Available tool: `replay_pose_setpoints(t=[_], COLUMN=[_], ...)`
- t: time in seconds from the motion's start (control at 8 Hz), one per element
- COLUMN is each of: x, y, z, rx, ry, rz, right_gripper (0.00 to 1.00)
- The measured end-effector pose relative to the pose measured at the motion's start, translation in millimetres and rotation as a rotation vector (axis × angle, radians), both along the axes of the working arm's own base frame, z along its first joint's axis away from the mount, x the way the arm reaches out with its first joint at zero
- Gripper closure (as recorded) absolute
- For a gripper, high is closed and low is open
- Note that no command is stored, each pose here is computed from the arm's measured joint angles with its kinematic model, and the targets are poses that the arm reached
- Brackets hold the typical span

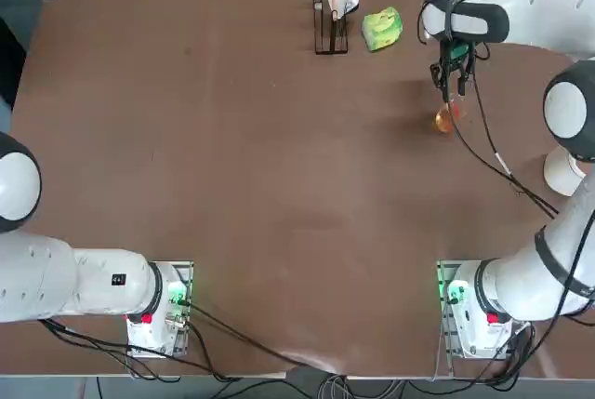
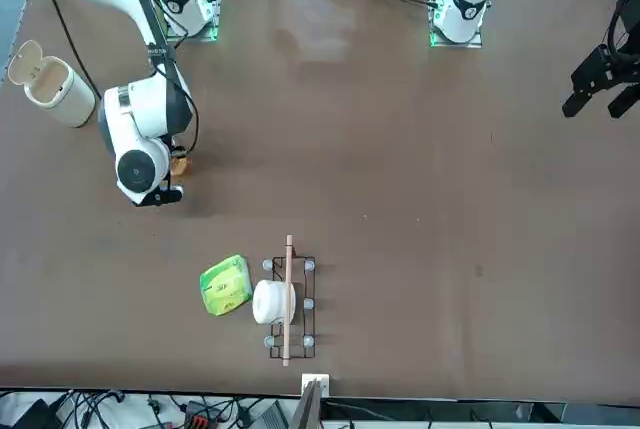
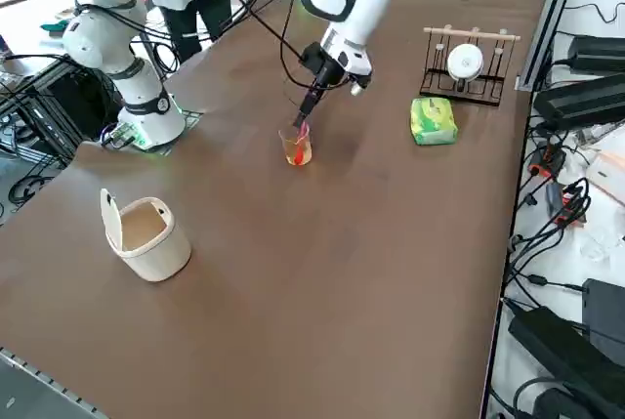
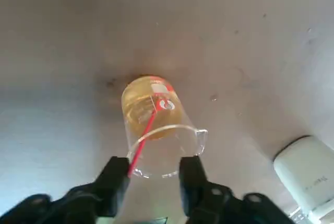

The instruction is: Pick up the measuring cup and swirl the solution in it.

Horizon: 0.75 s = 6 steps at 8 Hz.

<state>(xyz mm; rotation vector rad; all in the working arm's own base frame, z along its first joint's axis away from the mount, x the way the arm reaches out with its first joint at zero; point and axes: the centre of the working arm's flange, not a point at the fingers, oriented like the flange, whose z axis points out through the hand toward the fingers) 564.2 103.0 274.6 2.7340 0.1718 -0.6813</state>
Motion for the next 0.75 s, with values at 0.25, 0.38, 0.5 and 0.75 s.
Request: replay_pose_setpoints(t=[0.25,0.38,0.5,0.75], x=[6.9,10.9,12.6,14.7], y=[0.8,1.8,3.0,8.1], z=[8.3,13.8,16.6,20.8], rx=[0.004,0.007,0.008,0.015], ry=[-0.021,-0.034,-0.039,-0.045], rz=[-0.001,-0.001,0.0,0.016], right_gripper=[0.03,0.01,0.01,0.0])
